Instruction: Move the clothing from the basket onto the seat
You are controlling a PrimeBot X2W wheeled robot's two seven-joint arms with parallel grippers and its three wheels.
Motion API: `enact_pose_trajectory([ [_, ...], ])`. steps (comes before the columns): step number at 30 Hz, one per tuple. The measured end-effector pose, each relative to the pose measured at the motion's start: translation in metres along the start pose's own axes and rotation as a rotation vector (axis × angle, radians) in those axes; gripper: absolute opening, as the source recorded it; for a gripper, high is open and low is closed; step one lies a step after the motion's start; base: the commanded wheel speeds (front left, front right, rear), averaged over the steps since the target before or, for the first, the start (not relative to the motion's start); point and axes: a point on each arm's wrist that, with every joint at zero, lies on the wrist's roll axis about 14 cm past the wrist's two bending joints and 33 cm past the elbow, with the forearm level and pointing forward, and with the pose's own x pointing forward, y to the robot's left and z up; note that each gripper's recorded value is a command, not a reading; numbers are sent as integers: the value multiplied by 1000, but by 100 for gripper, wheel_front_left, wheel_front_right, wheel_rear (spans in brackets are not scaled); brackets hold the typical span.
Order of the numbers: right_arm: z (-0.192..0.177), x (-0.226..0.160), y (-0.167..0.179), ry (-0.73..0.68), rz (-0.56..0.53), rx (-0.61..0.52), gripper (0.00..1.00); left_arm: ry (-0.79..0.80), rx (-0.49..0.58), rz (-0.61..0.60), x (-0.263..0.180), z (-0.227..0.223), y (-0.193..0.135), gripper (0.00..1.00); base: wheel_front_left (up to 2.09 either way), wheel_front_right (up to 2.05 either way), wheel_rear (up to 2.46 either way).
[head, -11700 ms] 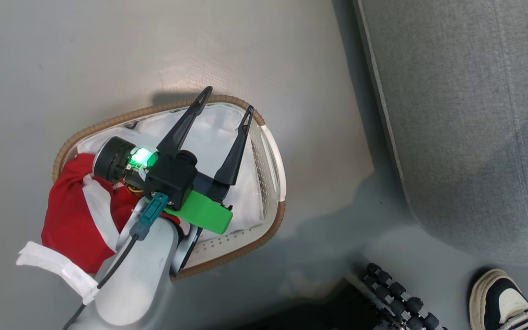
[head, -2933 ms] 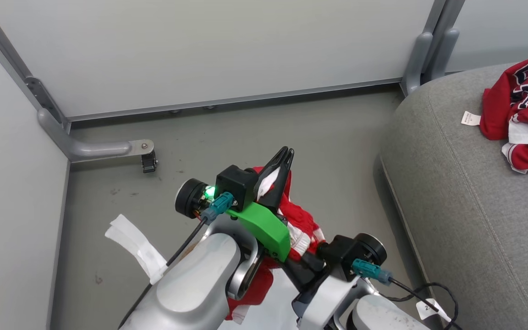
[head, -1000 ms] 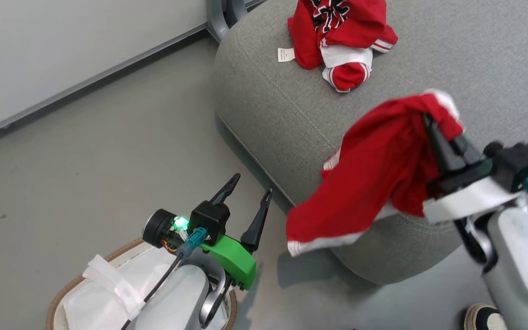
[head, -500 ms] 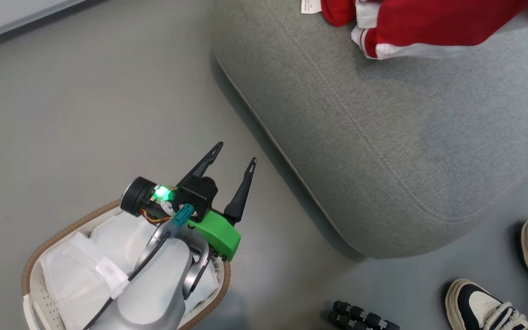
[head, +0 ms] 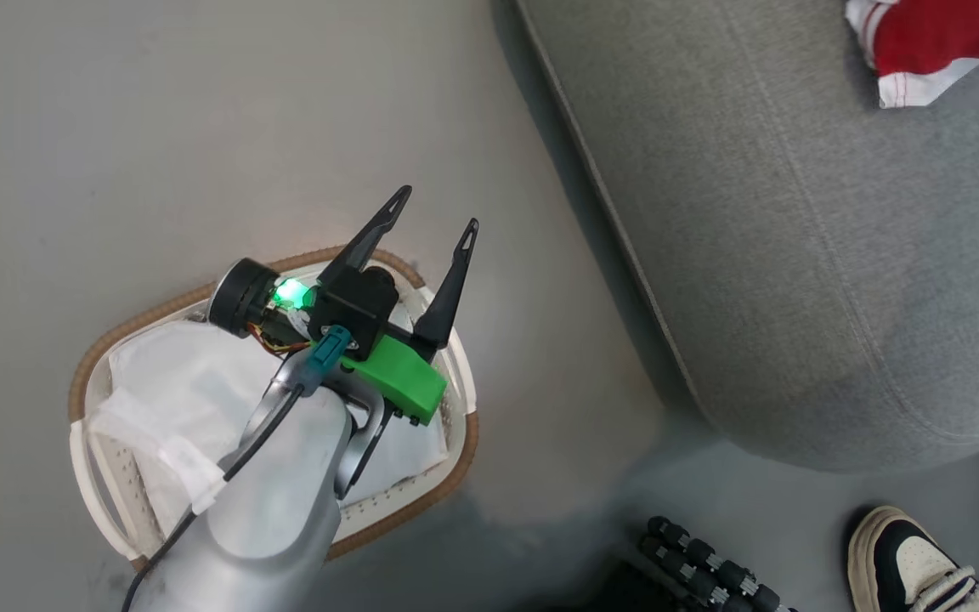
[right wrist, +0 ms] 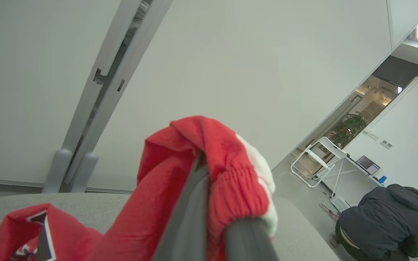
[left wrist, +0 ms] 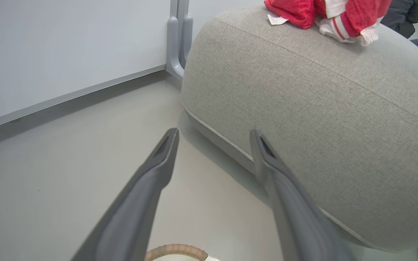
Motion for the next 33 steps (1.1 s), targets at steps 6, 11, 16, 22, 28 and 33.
enact_pose_trajectory([
  [6, -68, -4, 50, 141, 25, 60, 1, 16, -26, 63, -11, -14, 24, 100, 0, 0, 0],
  [11, -113, -26, 90, 242, 36, 149, 60, 21, -47, 119, -21, -20, 42, 100, 0, 0, 0],
  [16, -127, -54, 94, 287, 23, 180, 100, 14, -48, 141, -26, -15, 45, 100, 0, 0, 0],
  [22, -120, -88, 84, 288, -9, 254, 100, -7, -57, 170, -33, 0, 41, 100, 0, 0, 0],
  [28, -90, -115, 73, 231, 10, 296, 100, -46, -44, 191, -40, 26, 32, 100, 0, 0, 0],
  [33, -63, -136, 79, 177, 47, 352, 100, -82, -19, 228, -52, 48, 29, 100, 0, 0, 0],
])
